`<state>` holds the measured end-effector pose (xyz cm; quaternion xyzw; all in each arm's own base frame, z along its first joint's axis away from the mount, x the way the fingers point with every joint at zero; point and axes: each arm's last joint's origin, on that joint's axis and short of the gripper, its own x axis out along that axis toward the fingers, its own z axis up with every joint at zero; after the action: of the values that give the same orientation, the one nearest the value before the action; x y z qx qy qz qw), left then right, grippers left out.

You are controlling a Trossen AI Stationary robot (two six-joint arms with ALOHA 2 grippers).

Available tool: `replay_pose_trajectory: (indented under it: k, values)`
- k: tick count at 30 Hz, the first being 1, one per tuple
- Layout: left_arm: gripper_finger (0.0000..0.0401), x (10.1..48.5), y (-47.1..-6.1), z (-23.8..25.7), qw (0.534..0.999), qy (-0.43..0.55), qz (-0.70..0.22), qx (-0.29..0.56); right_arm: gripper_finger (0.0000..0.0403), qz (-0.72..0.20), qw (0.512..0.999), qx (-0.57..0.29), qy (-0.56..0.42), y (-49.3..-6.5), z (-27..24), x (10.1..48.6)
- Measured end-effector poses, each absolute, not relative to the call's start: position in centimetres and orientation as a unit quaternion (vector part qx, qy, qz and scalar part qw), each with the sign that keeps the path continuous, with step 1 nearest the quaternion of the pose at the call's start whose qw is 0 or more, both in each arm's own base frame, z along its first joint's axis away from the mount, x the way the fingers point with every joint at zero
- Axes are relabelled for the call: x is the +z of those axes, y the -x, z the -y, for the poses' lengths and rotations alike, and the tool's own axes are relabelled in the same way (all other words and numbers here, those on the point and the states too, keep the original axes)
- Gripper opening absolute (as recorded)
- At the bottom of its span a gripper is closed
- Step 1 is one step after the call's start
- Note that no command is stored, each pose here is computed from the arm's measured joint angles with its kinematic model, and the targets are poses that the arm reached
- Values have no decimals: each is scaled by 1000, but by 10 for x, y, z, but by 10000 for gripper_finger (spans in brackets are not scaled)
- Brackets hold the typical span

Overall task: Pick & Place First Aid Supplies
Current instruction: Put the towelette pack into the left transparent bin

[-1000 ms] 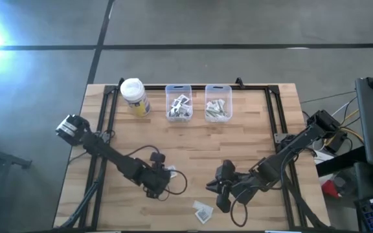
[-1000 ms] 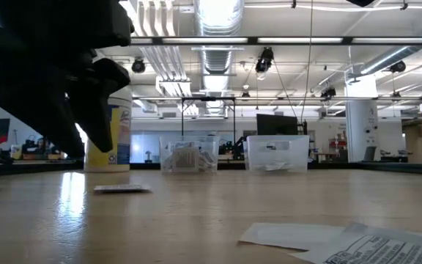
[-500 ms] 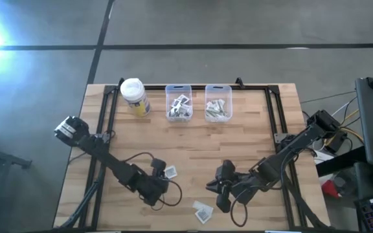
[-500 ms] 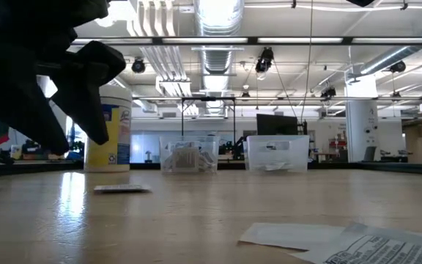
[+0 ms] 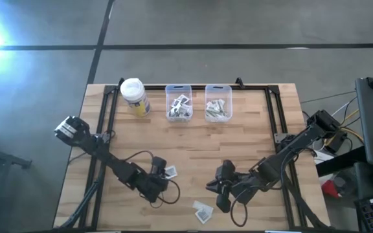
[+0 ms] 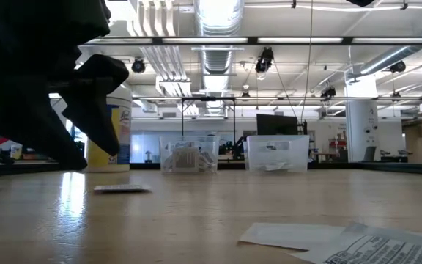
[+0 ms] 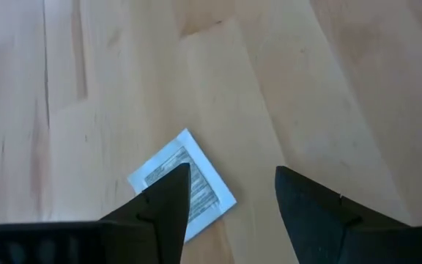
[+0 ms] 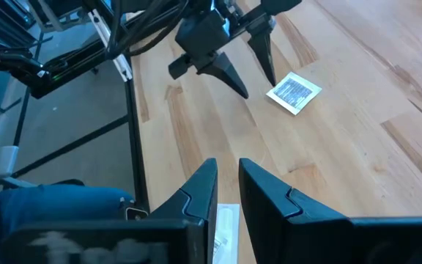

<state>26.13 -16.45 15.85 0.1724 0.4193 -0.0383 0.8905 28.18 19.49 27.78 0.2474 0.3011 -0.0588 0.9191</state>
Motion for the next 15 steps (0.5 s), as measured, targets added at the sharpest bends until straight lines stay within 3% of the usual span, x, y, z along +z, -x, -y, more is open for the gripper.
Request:
replay_pose_trajectory:
  k: [15]
  values:
    - [197,140,-258,148,893,-164,-418,-28,57,-301,919,-59,-247,-282,-195,278]
